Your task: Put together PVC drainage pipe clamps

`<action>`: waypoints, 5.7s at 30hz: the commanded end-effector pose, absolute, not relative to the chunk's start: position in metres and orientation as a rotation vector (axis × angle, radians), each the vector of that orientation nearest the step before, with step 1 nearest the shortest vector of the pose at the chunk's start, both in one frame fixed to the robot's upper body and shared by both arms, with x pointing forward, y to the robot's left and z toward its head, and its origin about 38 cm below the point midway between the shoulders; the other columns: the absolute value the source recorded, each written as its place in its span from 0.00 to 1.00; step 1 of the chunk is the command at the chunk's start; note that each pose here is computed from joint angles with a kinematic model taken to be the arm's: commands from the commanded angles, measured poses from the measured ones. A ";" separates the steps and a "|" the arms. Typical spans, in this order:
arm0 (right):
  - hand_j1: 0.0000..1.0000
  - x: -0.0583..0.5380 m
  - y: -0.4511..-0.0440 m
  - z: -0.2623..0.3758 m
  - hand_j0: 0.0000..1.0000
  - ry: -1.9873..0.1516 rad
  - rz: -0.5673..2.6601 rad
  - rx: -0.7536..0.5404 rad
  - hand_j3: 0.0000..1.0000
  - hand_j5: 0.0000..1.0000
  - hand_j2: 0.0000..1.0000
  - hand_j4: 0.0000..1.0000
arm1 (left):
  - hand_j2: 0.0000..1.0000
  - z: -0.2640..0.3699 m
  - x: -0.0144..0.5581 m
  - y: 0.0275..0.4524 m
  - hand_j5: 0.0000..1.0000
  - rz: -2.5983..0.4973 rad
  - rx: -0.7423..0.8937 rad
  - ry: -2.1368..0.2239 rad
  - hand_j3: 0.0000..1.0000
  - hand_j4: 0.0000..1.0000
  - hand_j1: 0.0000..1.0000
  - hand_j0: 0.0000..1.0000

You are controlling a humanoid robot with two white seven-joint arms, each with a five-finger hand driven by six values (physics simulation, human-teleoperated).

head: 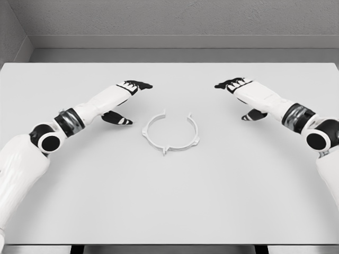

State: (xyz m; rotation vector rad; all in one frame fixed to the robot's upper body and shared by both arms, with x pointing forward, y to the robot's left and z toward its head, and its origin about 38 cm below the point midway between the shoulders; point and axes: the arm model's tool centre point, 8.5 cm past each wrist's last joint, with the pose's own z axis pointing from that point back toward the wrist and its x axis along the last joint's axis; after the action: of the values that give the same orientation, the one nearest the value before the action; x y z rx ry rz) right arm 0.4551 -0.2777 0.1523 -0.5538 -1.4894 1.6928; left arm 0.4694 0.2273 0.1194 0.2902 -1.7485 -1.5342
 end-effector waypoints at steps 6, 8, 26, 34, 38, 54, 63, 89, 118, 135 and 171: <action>1.00 0.454 -0.272 0.147 1.00 -1.485 1.701 -0.533 1.00 1.00 1.00 1.00 | 1.00 0.121 0.469 0.229 1.00 -1.531 0.290 -1.751 1.00 1.00 1.00 1.00; 1.00 0.454 -0.272 0.147 1.00 -1.485 1.701 -0.533 1.00 1.00 1.00 1.00 | 1.00 0.121 0.469 0.229 1.00 -1.531 0.290 -1.751 1.00 1.00 1.00 1.00; 1.00 0.482 -0.169 0.136 1.00 -1.446 1.825 -0.446 1.00 1.00 1.00 1.00 | 1.00 0.125 0.471 0.248 1.00 -1.547 0.327 -1.723 1.00 1.00 1.00 1.00; 1.00 0.476 -0.154 0.137 1.00 -1.464 1.841 -0.427 1.00 1.00 1.00 1.00 | 1.00 0.122 0.469 0.241 1.00 -1.558 0.314 -1.724 1.00 1.00 1.00 1.00; 1.00 0.477 -0.154 0.145 1.00 -1.477 1.831 -0.446 1.00 1.00 1.00 1.00 | 1.00 0.121 0.469 0.240 1.00 -1.563 0.312 -1.721 1.00 1.00 1.00 1.00; 1.00 0.464 -0.169 0.150 1.00 -1.474 1.844 -0.496 1.00 1.00 1.00 1.00 | 1.00 0.121 0.469 0.239 1.00 -1.562 0.310 -1.723 1.00 1.00 1.00 1.00; 1.00 0.440 -0.192 0.156 1.00 -1.468 1.866 -0.554 1.00 1.00 1.00 1.00 | 1.00 0.123 0.470 0.240 1.00 -1.561 0.315 -1.725 1.00 1.00 1.00 1.00; 1.00 0.376 -0.169 0.145 1.00 -1.520 1.949 -0.467 1.00 1.00 1.00 1.00 | 1.00 0.136 0.477 0.253 1.00 -1.567 0.358 -1.722 1.00 1.00 1.00 1.00; 1.00 0.394 -0.155 0.139 1.00 -1.516 1.913 -0.441 1.00 1.00 1.00 1.00 | 1.00 0.135 0.477 0.252 1.00 -1.572 0.356 -1.721 1.00 1.00 1.00 1.00; 1.00 0.399 -0.145 0.141 1.00 -1.522 1.917 -0.446 1.00 1.00 1.00 1.00 | 1.00 0.135 0.477 0.251 1.00 -1.570 0.353 -1.723 1.00 1.00 1.00 1.00; 1.00 0.398 -0.303 0.211 1.00 -1.542 1.688 -0.821 1.00 1.00 1.00 1.00 | 1.00 0.121 0.466 0.227 1.00 -1.625 0.281 -1.722 1.00 1.00 1.00 1.00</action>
State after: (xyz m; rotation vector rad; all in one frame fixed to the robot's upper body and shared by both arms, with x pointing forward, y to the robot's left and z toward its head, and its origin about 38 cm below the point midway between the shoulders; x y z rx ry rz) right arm 0.3979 -0.2993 0.2079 -0.8125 -1.5319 1.6955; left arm 0.4661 0.2275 0.1202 0.2868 -1.7171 -1.6306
